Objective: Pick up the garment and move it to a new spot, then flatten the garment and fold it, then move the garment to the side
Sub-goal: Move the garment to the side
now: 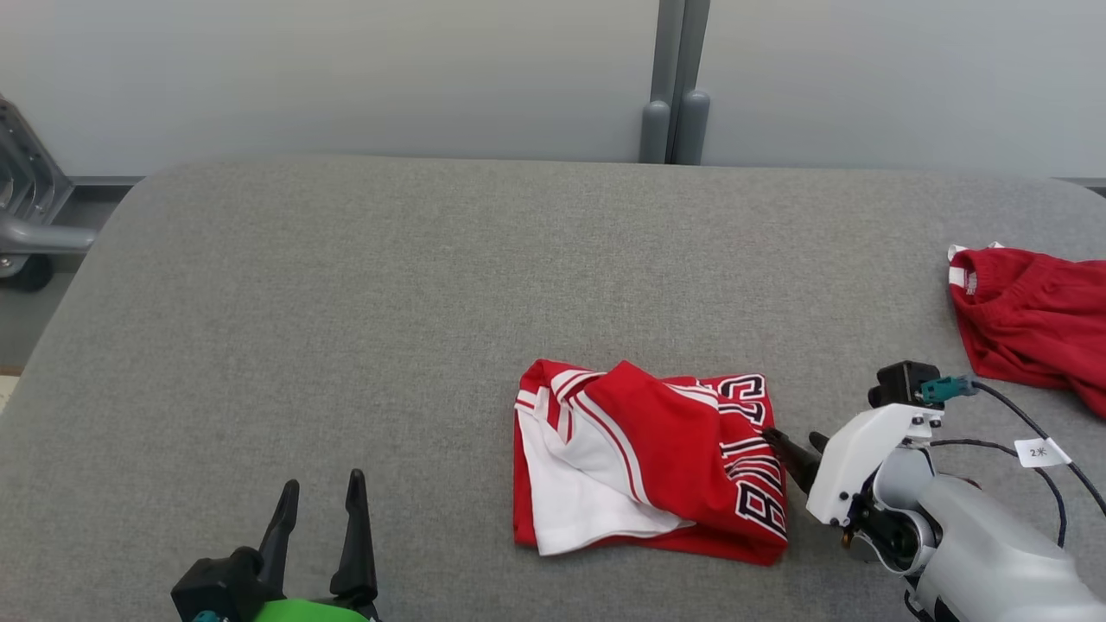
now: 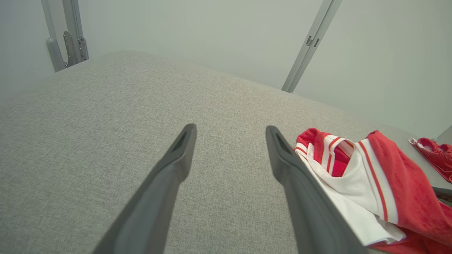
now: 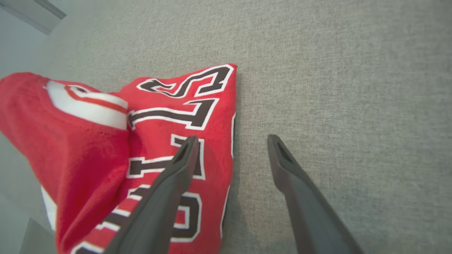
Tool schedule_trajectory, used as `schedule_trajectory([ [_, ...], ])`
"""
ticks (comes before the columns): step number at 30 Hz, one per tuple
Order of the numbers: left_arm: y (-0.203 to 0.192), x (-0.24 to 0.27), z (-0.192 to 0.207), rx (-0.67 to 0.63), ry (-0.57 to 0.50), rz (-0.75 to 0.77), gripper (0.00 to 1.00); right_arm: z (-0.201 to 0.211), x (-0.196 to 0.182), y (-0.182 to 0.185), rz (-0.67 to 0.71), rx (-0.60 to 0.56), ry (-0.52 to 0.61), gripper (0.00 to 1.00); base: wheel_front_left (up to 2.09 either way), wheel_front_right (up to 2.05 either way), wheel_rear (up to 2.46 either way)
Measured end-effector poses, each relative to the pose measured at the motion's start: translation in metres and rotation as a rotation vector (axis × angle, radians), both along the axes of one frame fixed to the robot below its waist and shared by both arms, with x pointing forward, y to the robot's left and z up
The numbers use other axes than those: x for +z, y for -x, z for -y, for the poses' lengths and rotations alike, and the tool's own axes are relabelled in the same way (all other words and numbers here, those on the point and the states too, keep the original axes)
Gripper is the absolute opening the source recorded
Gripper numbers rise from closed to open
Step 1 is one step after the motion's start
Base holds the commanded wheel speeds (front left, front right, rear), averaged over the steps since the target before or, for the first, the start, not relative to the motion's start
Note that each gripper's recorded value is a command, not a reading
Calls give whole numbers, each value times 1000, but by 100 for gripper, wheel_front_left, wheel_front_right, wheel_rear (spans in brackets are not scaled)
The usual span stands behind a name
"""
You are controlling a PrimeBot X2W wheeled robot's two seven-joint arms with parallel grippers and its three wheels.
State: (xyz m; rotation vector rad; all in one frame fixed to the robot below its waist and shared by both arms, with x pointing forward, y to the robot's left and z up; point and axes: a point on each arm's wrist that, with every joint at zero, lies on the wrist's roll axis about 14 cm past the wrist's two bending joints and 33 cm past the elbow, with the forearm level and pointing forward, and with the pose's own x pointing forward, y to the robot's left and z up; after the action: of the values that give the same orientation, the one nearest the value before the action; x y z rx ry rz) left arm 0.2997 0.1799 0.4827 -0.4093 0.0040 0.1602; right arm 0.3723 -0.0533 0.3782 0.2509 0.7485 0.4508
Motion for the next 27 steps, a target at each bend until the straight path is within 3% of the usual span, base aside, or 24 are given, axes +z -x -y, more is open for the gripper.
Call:
schedule_trajectory([
  [6,-2,-7,1,-3,-4,-28,100,-6,-7,-5,-81,-89,-108,100,0,0,0],
  [16,-3,-12,-7,24,-9,-50,100,-28,-18,2,-203,-54,-193,100,0,0,0],
  [17,-3,-13,-7,25,-9,-51,100,-32,-18,4,-211,-45,-204,87,0,0,0],
  [18,-3,-13,-7,27,-9,-51,100,-34,-17,5,-214,-33,-211,47,0,0,0],
  [19,-3,-12,-8,28,-10,-50,100,-36,-16,6,-217,-22,-214,34,0,0,0],
  [20,-3,-13,-8,29,-10,-51,100,-38,-16,8,-220,-11,-216,28,0,0,0],
  [22,-3,-13,-10,35,-11,-51,100,-40,-16,9,-217,0,-209,2,0,0,0],
  [27,-4,-11,-12,38,-12,-45,100,-35,-2,-2,-152,-18,-230,0,0,0,0],
])
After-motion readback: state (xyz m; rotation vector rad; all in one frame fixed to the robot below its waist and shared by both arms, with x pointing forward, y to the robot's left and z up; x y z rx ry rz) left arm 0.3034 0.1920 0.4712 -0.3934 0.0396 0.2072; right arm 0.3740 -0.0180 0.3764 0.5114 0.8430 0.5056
